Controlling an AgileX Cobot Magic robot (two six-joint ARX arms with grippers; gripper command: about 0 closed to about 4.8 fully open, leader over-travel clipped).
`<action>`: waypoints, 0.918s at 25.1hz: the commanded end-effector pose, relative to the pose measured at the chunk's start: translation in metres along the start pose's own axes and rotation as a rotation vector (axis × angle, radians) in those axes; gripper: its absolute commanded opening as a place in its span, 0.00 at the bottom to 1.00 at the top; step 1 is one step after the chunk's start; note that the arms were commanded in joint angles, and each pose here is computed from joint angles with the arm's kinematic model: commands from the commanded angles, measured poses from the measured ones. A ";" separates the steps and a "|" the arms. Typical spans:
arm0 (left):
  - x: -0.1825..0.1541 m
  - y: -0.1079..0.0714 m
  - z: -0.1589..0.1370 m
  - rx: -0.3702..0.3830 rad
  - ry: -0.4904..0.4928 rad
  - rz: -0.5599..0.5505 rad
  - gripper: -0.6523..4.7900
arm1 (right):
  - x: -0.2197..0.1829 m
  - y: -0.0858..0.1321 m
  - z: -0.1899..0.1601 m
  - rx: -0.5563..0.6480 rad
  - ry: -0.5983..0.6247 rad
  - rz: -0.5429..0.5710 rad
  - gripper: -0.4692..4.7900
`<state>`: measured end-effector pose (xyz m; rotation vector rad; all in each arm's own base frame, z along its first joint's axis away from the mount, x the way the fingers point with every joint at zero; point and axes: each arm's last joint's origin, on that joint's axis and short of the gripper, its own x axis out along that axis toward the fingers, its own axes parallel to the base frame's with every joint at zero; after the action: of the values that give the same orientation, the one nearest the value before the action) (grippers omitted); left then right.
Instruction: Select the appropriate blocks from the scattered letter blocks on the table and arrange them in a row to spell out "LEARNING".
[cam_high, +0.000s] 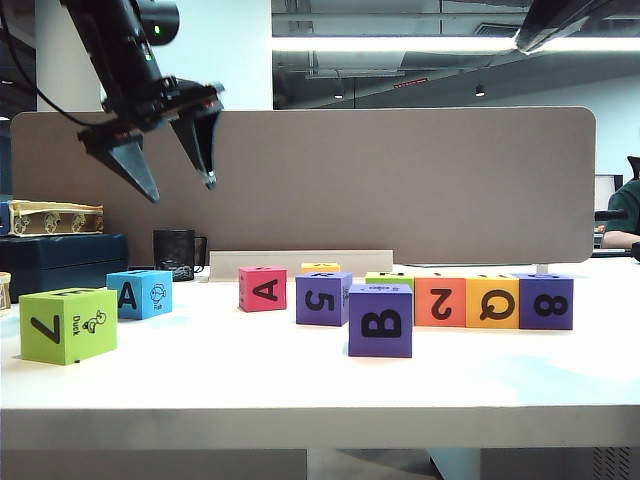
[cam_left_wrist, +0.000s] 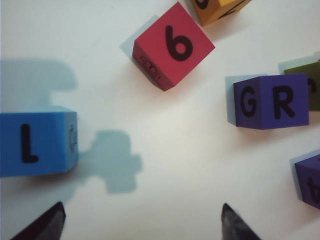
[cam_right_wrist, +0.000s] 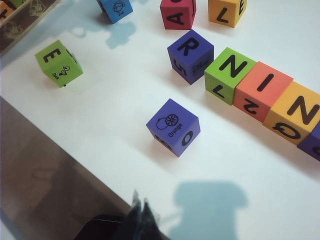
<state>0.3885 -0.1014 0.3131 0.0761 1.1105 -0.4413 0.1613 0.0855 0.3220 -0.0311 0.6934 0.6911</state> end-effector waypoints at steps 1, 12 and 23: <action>-0.009 -0.002 0.003 0.013 -0.045 0.008 0.84 | -0.001 0.001 0.004 -0.013 -0.030 0.004 0.09; -0.001 -0.030 0.020 0.043 -0.201 -0.017 0.84 | -0.001 0.001 0.004 -0.012 -0.029 0.004 0.09; -0.002 -0.026 0.020 0.038 -0.202 0.115 0.84 | -0.001 0.001 0.003 -0.012 -0.028 0.004 0.09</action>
<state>0.3958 -0.1311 0.3253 0.1113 0.9061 -0.3736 0.1617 0.0857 0.3225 -0.0306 0.6861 0.6914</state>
